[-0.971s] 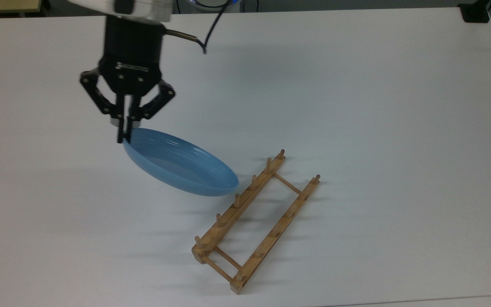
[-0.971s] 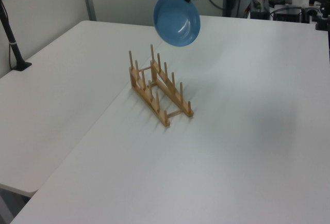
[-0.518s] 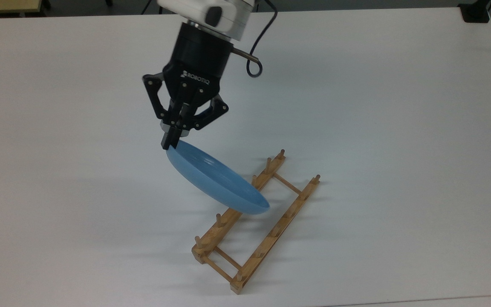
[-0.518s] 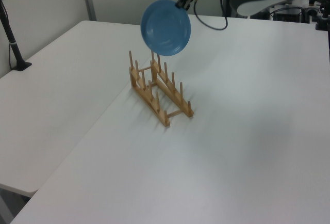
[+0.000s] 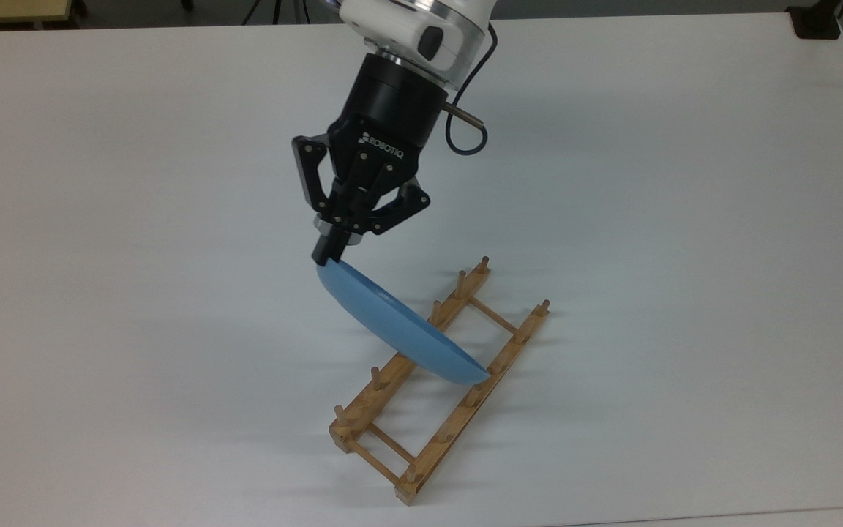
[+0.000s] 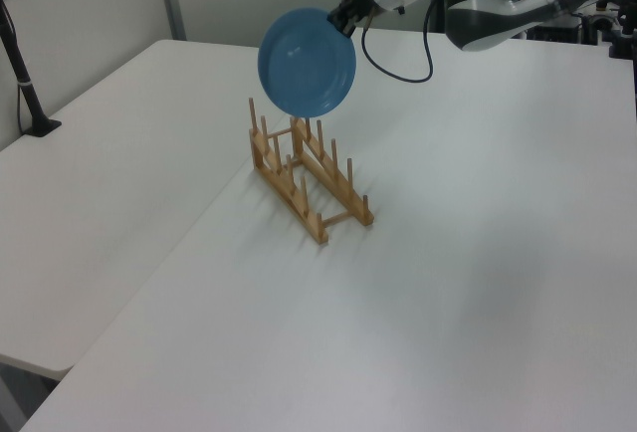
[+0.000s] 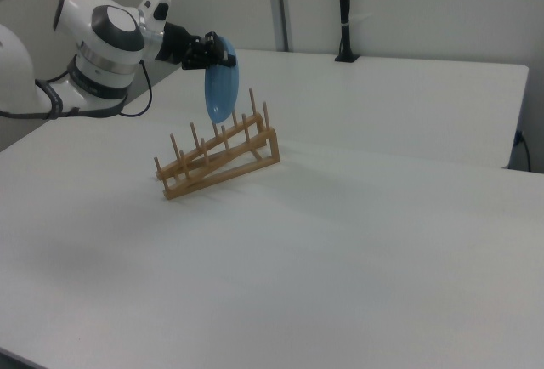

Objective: Place plate in plate rack
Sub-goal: 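Carry the upright plate over the wooden rack and lower it between pegs, then open the gripper to release the plate in the rack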

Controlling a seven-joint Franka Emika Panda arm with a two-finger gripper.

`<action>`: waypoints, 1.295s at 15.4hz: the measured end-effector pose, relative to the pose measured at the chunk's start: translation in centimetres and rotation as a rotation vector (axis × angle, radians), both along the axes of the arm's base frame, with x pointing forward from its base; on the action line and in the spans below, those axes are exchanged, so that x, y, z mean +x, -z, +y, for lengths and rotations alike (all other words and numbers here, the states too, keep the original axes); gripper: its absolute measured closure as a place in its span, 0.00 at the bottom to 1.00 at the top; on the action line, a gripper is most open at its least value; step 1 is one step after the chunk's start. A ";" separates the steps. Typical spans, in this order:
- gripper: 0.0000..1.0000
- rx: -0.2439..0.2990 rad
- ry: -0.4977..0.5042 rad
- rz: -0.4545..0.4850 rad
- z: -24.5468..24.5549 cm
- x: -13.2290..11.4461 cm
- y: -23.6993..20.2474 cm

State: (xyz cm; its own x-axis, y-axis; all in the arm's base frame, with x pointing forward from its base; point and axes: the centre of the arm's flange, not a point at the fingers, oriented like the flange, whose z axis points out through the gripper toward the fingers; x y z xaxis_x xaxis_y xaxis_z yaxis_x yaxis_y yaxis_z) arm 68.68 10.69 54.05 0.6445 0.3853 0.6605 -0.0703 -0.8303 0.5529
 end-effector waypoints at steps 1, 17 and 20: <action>0.95 -0.001 -0.005 0.004 0.5 0.0 0.3; 0.95 -0.041 -0.062 0.074 4.9 -0.4 6.5; 0.86 -0.042 -0.065 0.070 5.5 -0.5 6.9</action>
State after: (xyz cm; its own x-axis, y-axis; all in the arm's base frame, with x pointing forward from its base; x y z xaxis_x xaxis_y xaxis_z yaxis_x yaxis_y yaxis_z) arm 68.20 16.14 47.13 0.6610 0.4543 0.5972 0.0226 -0.8076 0.5893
